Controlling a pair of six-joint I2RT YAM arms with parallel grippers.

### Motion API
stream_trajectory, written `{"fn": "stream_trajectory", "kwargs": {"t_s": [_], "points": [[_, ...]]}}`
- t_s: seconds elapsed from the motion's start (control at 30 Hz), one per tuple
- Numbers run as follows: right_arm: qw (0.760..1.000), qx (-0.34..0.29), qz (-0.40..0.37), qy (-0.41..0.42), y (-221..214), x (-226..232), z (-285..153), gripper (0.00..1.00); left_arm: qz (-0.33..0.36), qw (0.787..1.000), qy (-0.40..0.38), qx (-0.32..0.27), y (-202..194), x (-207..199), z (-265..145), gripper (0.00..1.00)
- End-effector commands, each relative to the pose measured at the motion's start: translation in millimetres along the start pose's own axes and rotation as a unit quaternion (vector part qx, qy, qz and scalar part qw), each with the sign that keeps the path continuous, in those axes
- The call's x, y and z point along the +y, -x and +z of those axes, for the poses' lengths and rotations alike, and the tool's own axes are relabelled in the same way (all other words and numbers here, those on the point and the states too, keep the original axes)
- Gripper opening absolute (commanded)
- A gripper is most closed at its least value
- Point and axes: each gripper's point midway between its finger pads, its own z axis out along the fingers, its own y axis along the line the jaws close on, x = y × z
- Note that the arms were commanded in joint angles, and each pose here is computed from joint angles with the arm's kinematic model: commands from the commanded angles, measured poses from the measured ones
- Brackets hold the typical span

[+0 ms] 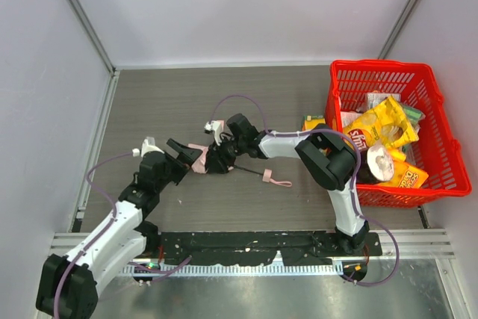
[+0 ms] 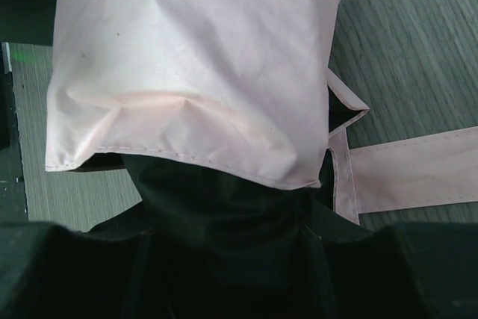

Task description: Put away the umbrella

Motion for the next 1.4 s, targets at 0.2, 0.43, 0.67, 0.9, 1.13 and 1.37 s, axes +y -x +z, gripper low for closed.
{"fn": "stream_trajectory", "kwargs": {"t_s": [0.2,0.43,0.67,0.9,1.13,1.37], "points": [[0.987,0.128,0.084,-0.039,-89.5,-20.1,0.6,0.01,0.021,0.999,0.018,0.047,-22.4,23.2,21.2,0.48],[0.987,0.132,0.095,-0.011,-90.8,-13.4,2.8,0.01,0.053,0.993,0.087,0.057,-34.3,74.5,39.7,0.00],[0.981,0.110,0.152,0.039,-80.2,-12.3,0.8,0.01,0.052,0.981,0.177,0.065,-39.6,114.2,38.1,0.00],[0.967,0.112,0.208,0.090,-83.5,-10.2,2.4,0.01,0.048,0.960,0.260,0.092,-50.1,146.6,31.4,0.00],[0.957,0.078,0.248,0.129,-70.8,-11.6,-6.5,0.01,0.023,0.952,0.282,0.115,-72.3,178.4,18.7,0.00],[0.958,0.061,0.247,0.129,-62.4,-10.7,-6.9,0.01,0.022,0.956,0.272,0.105,-69.6,176.3,14.6,0.00]]}}
